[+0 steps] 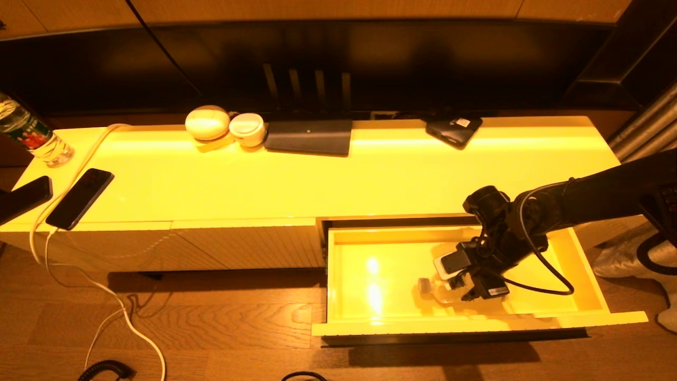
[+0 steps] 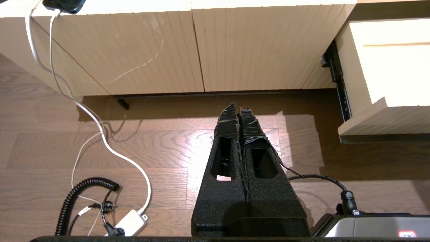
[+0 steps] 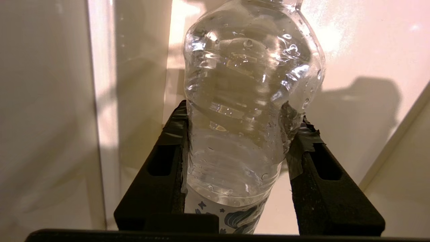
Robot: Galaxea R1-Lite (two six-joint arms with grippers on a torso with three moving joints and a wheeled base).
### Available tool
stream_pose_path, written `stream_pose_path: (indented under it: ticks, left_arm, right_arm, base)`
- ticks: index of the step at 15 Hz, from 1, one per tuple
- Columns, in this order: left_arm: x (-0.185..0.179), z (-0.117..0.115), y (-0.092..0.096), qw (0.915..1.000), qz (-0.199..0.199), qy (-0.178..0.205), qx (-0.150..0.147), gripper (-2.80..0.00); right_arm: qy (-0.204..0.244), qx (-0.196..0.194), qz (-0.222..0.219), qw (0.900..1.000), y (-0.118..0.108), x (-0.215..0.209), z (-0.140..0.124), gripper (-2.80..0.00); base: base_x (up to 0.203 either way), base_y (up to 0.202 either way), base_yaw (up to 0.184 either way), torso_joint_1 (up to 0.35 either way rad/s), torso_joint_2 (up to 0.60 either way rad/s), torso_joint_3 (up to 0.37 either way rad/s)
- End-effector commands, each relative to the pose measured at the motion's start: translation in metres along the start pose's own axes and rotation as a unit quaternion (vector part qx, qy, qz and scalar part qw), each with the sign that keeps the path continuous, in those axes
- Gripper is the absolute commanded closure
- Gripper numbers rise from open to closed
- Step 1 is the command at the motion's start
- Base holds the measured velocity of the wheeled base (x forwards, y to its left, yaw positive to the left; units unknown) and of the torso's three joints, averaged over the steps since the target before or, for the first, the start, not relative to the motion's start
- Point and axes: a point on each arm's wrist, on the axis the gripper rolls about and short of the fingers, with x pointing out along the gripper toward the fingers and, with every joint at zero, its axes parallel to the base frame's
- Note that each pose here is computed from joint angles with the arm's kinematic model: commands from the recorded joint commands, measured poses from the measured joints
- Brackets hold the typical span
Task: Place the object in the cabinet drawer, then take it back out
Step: Take the mineral water out of the drawer and put it on the table
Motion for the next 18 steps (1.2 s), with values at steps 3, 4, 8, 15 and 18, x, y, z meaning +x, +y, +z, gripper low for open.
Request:
stream_pose_path:
  ticks: [3,4,8,15,18]
  left_arm:
    - [0.0,0.0,0.0,1.0,0.0,0.001,0.0,0.0]
    - [0.0,-0.001,0.0,1.0,0.0,0.001,0.0,0.0]
    - [0.0,0.0,0.0,1.0,0.0,0.001,0.0,0.0]
    - [0.0,0.0,0.0,1.0,0.0,0.001,0.0,0.0]
    - [0.0,-0.001,0.0,1.0,0.0,0.001,0.0,0.0]
  right_arm:
    - [-0.006,0.017,-0.039,0.999,0.009,-0.046,0.004,0.0]
    - [-0.011,0.02,-0.049,0.999,0.012,-0.058,0.005,0.0]
    - [-0.048,0.051,-0.096,0.993,0.023,-0.103,0.01,0.0]
    - [-0.186,0.268,-0.265,0.907,0.02,-0.193,0.03,0.0]
    - [-0.23,0.333,-0.346,0.846,0.005,-0.213,0.037,0.0]
  base:
    - [0.0,0.0,0.0,0.0,0.0,0.0]
    - [0.0,0.0,0.0,0.0,0.0,0.0]
    - [0.0,0.0,0.0,0.0,0.0,0.0]
    - [0.0,0.0,0.0,0.0,0.0,0.0]
    - [0.0,0.0,0.0,0.0,0.0,0.0]
